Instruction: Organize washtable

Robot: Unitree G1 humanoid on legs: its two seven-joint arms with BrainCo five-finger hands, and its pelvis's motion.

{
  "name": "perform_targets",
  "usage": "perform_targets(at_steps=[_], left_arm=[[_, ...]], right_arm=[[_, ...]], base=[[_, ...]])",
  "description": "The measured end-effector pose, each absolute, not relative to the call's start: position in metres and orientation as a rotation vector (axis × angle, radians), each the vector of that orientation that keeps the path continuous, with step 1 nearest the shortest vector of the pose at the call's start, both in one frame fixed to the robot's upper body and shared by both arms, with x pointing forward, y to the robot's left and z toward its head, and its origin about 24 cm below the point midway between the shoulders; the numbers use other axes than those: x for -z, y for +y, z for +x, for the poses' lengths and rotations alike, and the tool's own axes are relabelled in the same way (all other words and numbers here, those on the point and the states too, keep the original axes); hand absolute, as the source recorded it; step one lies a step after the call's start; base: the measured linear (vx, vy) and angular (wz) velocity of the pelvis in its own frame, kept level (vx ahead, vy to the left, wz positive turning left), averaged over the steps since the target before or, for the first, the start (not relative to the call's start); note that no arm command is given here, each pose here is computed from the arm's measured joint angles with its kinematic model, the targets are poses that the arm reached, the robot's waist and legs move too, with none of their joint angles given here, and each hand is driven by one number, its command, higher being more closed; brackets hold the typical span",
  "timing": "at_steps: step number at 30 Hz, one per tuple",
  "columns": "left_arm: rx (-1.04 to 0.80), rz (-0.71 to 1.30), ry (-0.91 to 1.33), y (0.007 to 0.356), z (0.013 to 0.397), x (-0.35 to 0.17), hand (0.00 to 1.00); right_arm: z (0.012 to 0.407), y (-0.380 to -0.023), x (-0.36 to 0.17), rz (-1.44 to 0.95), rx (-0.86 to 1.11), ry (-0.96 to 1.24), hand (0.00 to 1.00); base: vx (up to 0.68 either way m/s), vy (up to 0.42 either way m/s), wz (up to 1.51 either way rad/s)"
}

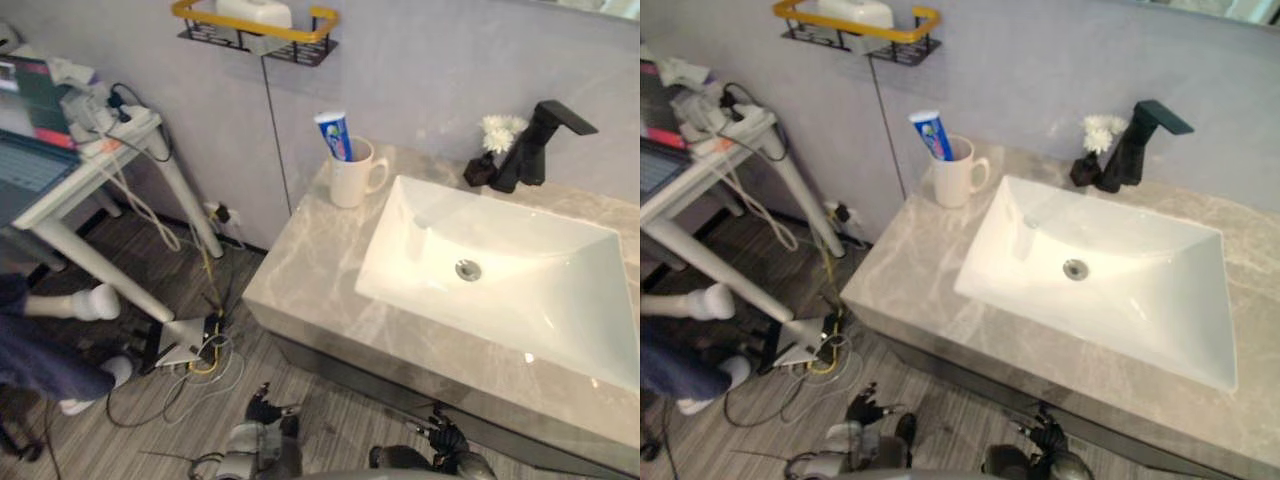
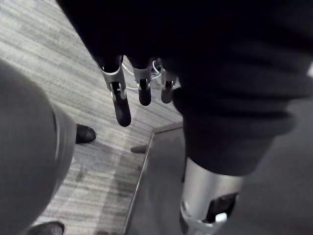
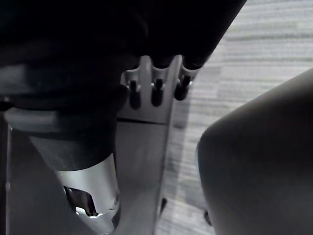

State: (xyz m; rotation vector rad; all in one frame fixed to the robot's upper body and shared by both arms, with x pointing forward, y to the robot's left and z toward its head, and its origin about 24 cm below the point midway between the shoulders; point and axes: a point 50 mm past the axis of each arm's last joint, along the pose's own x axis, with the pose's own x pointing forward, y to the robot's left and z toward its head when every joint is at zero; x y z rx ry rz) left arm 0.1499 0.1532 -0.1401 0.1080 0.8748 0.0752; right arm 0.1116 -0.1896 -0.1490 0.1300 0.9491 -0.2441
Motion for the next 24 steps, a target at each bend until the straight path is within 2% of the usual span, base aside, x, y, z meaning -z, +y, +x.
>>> perform_targets(at_steps=[5,11,16,24], left_arm=[[-0.026,0.129,0.85,0.144,0.159,0.137,0.0],[0.023,0.177,0.856,0.144,0.161,0.137,0.0],[0.067,0.256,0.861,0.151,0.158,0.139,0.0],[0.054,0.257,0.896,0.157,0.142,0.143,0.0]], right_arm=[[0.109,-0.194,0.15,0.167,0.315,0.955,0.0],[0.104,-0.204,0.151,0.199,0.376,0.961,0.0],[0.11,-0.196,0.151,0.179,0.327,0.96,0.0],[0.117,-0.182,0.151,0.103,0.206,0.972,0.0]], base=[[-0.16,-0.122,1.24],[-0.1,0.119,0.75],[-0.1,0.147,0.29],[0.04,0.095,0.47]])
